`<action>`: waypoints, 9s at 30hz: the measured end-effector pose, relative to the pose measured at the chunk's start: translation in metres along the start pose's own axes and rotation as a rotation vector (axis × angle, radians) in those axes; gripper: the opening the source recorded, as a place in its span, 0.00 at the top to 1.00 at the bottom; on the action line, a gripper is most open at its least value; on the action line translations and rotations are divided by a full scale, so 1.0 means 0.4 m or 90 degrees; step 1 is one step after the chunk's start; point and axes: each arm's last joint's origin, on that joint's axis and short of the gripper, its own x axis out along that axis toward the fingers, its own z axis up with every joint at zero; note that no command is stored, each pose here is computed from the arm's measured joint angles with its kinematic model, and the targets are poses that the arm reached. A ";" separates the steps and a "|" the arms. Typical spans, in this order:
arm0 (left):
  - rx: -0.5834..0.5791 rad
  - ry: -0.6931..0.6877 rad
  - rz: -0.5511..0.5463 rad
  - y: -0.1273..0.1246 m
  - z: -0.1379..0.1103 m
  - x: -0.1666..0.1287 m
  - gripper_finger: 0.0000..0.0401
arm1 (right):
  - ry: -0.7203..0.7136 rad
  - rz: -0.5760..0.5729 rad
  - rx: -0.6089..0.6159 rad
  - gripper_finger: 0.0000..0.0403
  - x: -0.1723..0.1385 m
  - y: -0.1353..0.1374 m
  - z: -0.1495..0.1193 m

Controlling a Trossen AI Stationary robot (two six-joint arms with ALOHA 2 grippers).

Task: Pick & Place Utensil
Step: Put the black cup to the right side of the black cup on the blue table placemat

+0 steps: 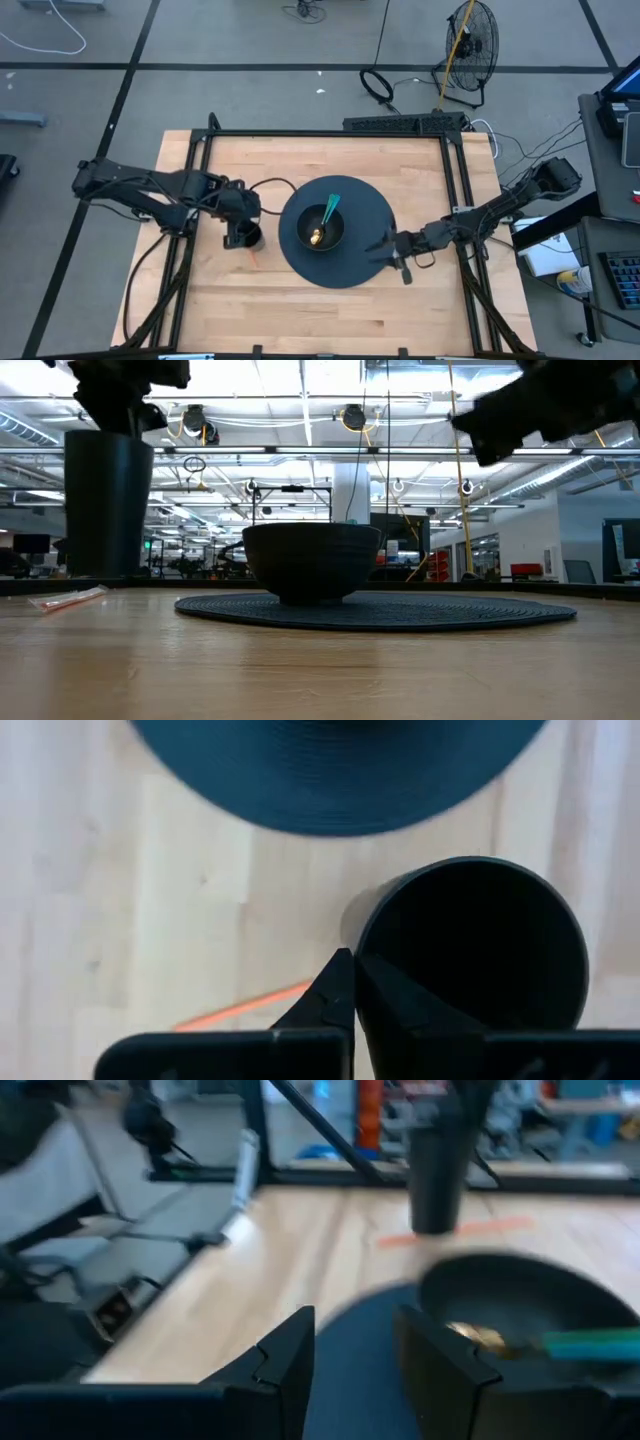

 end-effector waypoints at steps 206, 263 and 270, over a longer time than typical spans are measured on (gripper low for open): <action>0.183 -0.175 -0.207 -0.356 0.410 0.264 0.71 | 0.146 0.096 -0.112 0.68 -0.011 0.104 0.172; -0.002 -0.505 0.211 -0.262 -0.121 0.089 0.67 | 0.329 0.247 -0.143 0.68 0.354 0.223 0.163; -0.003 -0.505 0.209 -0.262 -0.121 0.089 0.67 | 0.367 0.231 -0.120 0.68 0.350 0.213 0.154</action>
